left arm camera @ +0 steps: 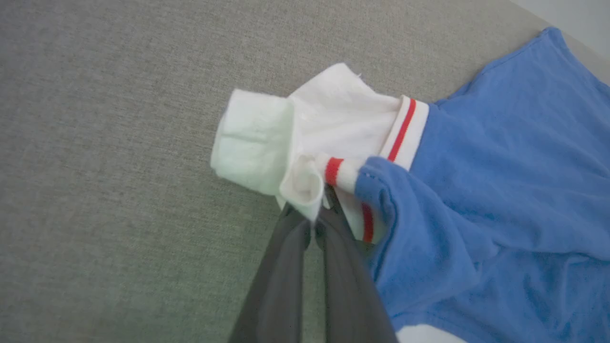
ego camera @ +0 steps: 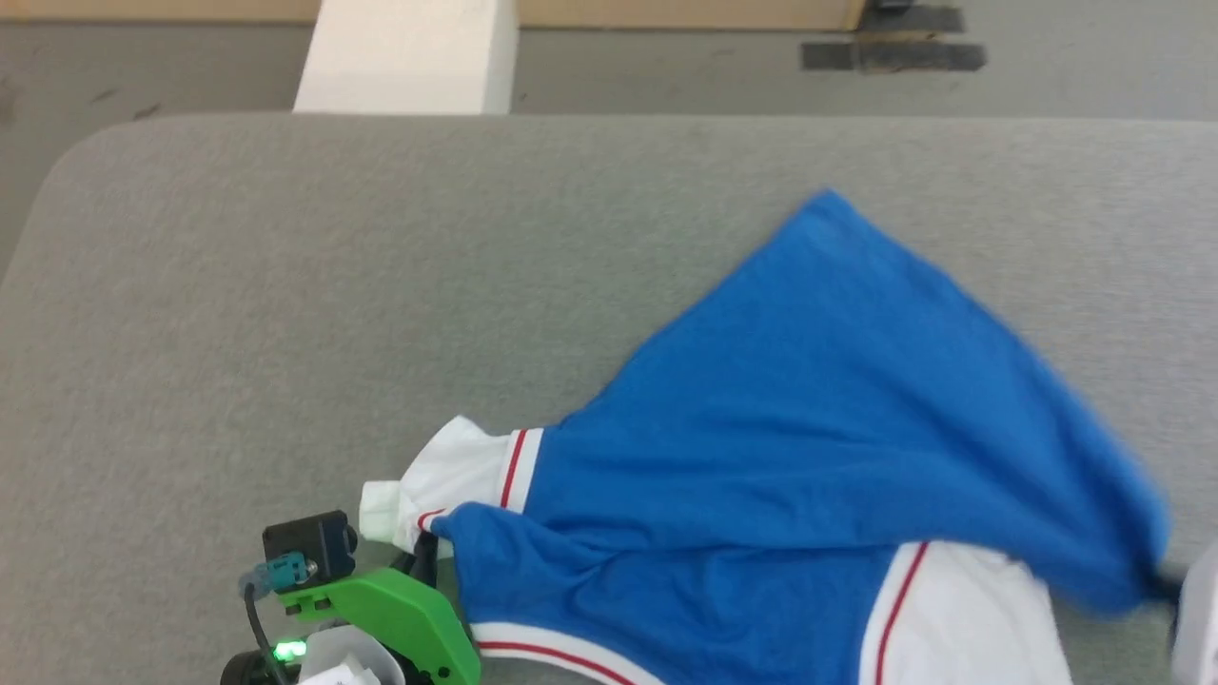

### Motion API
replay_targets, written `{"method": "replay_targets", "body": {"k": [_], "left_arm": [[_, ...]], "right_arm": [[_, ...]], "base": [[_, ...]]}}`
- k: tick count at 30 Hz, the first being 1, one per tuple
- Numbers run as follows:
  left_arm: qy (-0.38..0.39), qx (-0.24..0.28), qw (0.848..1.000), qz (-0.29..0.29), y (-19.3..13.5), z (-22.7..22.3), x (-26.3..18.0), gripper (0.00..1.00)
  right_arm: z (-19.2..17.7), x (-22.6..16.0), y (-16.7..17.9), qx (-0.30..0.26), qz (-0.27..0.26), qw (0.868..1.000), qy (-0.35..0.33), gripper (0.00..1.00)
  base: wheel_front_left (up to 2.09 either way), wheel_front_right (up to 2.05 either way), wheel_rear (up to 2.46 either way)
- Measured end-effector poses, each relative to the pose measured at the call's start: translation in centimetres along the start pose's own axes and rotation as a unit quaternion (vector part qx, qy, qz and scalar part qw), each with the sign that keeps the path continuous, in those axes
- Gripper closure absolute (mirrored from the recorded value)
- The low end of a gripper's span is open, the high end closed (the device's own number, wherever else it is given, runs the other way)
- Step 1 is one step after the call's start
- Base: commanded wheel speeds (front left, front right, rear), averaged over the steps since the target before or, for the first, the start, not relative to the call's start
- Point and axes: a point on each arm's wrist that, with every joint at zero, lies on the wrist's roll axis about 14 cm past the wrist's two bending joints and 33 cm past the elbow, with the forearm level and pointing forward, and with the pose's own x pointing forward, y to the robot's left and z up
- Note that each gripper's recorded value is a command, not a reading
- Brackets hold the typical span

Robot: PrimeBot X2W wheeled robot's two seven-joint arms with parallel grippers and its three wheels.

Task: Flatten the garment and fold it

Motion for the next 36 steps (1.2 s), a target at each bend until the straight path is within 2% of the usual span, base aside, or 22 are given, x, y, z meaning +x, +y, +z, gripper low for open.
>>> {"method": "replay_targets", "body": {"k": [4, 8, 9, 10, 13, 16, 18, 20, 23, 27, 32, 36], "left_arm": [[-0.005, 0.006, 1.000, -0.016, -1.0, 0.3, -0.1, 1.00], [-0.007, 0.009, 1.000, -0.023, -1.4, 0.3, -0.3, 1.00], [-0.010, 0.009, 1.000, -0.023, -1.4, 0.4, -0.4, 1.00], [-0.012, 0.009, 1.000, -0.024, -1.5, 0.4, -0.5, 1.00], [-0.015, 0.009, 1.000, -0.021, -1.2, 0.4, -0.7, 1.00], [-0.017, 0.008, 1.000, -0.016, -0.8, 0.3, -1.0, 1.00], [-0.019, 0.008, 1.000, -0.014, -0.7, 0.4, -1.2, 1.00], [-0.019, 0.006, 1.000, -0.012, -0.5, 0.3, -1.3, 1.00], [-0.016, 0.004, 1.000, -0.007, -0.2, 0.1, -1.4, 1.00], [-0.011, 0.004, 1.000, -0.003, -0.1, -0.2, -1.0, 1.00], [-0.016, 0.003, 1.000, -0.003, -0.3, 0.4, 0.0, 1.00], [-0.013, -0.002, 1.000, 0.004, -0.2, 0.4, 0.7, 1.00]], "right_arm": [[-6.5, -1.6, 1.5, 0.045, 0.019, 0.997, 0.054, 1.00], [-10.3, -2.2, 3.6, 0.082, 0.044, 0.992, 0.081, 1.00], [-10.4, -2.4, 3.6, 0.088, 0.044, 0.992, 0.074, 0.44], [-10.0, -2.5, 3.4, 0.095, 0.042, 0.993, 0.059, 0.00], [-7.3, -3.4, 1.9, 0.117, 0.029, 0.993, -0.008, 0.00], [-1.5, -5.1, -0.1, 0.116, 0.006, 0.986, -0.117, 0.00], [2.8, -6.5, -1.0, 0.100, -0.008, 0.976, -0.192, 0.00], [7.2, -7.6, -0.6, 0.092, 0.000, 0.960, -0.265, 0.00], [11.6, -7.8, 1.8, 0.066, 0.028, 0.946, -0.317, 0.00], [15.5, -5.5, 4.9, 0.033, 0.056, 0.944, -0.324, 0.00], [18.5, -0.6, 8.4, -0.048, 0.058, 0.959, -0.274, 0.00], [18.2, 4.5, 10.1, -0.100, 0.045, 0.978, -0.179, 0.00]], "base": [[0.00, 0.00, 0.00], [0.00, 0.00, 0.00], [0.00, 0.00, 0.00], [0.00, 0.00, 0.00], [0.00, 0.00, 0.00], [0.00, 0.00, 0.00], [0.00, 0.00, 0.00], [0.00, 0.00, 0.00], [0.00, 0.00, 0.00], [0.00, 0.00, 0.00], [0.00, 0.00, 0.00], [0.00, 0.00, 0.00]]}}
